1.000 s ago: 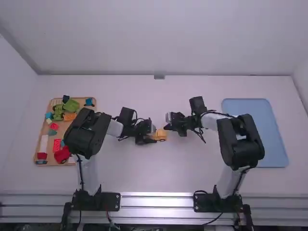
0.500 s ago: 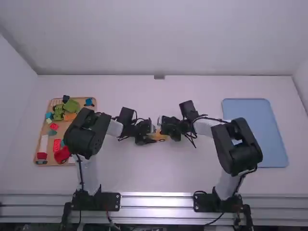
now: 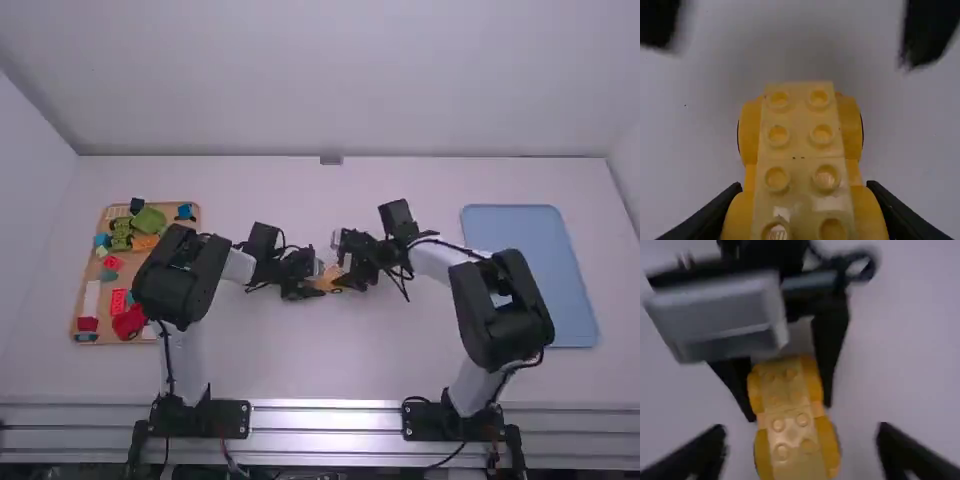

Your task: Assemble lego blocks to make yellow taxi

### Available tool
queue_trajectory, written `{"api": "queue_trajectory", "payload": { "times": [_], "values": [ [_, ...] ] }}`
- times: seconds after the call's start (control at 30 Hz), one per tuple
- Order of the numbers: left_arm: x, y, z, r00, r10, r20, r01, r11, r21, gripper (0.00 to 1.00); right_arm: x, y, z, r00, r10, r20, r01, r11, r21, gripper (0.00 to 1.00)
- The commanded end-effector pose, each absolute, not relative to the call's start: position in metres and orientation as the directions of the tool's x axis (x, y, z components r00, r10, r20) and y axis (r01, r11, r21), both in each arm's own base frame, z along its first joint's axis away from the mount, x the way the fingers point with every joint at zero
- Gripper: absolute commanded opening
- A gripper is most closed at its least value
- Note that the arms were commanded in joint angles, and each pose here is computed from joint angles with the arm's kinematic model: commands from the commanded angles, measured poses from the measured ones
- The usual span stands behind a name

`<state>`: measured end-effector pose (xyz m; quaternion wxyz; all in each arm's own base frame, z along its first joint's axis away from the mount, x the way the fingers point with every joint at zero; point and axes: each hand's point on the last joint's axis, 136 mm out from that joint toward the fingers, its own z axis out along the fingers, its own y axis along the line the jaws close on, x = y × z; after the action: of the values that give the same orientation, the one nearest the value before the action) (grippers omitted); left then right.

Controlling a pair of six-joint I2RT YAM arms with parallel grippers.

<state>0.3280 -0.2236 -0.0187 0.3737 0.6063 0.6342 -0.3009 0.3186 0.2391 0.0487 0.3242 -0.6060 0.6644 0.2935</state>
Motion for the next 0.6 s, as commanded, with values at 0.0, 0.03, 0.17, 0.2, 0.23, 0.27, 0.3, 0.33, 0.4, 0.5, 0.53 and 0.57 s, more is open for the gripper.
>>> {"api": "queue_trajectory", "payload": {
  "times": [0.0, 0.03, 0.17, 0.2, 0.23, 0.27, 0.3, 0.33, 0.4, 0.5, 0.53, 0.57],
  "values": [
    [0.328, -0.209, -0.049, -0.043, 0.643, -0.765, 0.989, 0.137, 0.059, 0.49, 0.345, 0.241, 0.114, 0.027, -0.525, -0.85, -0.985, 0.13, -0.112, 0.99],
    [0.331, -0.209, -0.047, -0.041, 0.641, -0.766, 0.988, 0.14, 0.064, 0.54, 0.352, 0.239, 0.123, 0.028, -0.513, -0.858, -0.98, 0.157, -0.126, 0.99],
    [0.338, -0.212, -0.042, -0.028, 0.639, -0.769, 0.988, 0.135, 0.076, 0.97, 0.362, 0.233, 0.15, 0.022, -0.474, -0.88, -0.965, 0.221, -0.144, 0.99],
    [0.341, -0.213, -0.04, -0.031, 0.64, -0.768, 0.988, 0.135, 0.073, 0.99, 0.365, 0.231, 0.154, 0.018, -0.465, -0.885, -0.961, 0.237, -0.144, 0.99],
    [0.342, -0.213, -0.039, -0.033, 0.641, -0.767, 0.988, 0.135, 0.07, 0.99, 0.367, 0.23, 0.156, 0.018, -0.457, -0.889, -0.959, 0.244, -0.145, 0.99],
    [0.343, -0.214, -0.038, -0.04, 0.642, -0.766, 0.989, 0.135, 0.062, 0.99, 0.369, 0.231, 0.159, 0.015, -0.448, -0.894, -0.957, 0.254, -0.144, 0.99],
    [0.344, -0.214, -0.036, -0.044, 0.643, -0.765, 0.989, 0.135, 0.057, 0.99, 0.371, 0.231, 0.16, 0.013, -0.442, -0.897, -0.955, 0.26, -0.142, 0.99],
    [0.347, -0.213, -0.031, -0.057, 0.647, -0.761, 0.989, 0.139, 0.043, 0.99, 0.372, 0.233, 0.165, 0.015, -0.424, -0.905, -0.954, 0.264, -0.14, 0.99],
    [0.349, -0.209, -0.02, -0.082, 0.65, -0.755, 0.988, 0.151, 0.022, 0.99, 0.372, 0.236, 0.173, 0.028, -0.395, -0.918, -0.956, 0.258, -0.141, 0.99],
    [0.353, -0.198, 0.014, -0.142, 0.662, -0.736, 0.983, 0.181, -0.027, 0.99, 0.374, 0.235, 0.193, 0.088, -0.343, -0.935, -0.953, 0.245, -0.179, 0.99],
    [0.354, -0.191, 0.03, -0.175, 0.678, -0.714, 0.978, 0.201, -0.049, 0.99, 0.375, 0.234, 0.201, 0.119, -0.323, -0.939, -0.95, 0.238, -0.202, 0.99],
    [0.354, -0.18, 0.047, -0.212, 0.702, -0.68, 0.971, 0.23, -0.066, 0.99, 0.375, 0.234, 0.206, 0.145, -0.304, -0.942, -0.949, 0.226, -0.219, 0.99]
  ]
}}
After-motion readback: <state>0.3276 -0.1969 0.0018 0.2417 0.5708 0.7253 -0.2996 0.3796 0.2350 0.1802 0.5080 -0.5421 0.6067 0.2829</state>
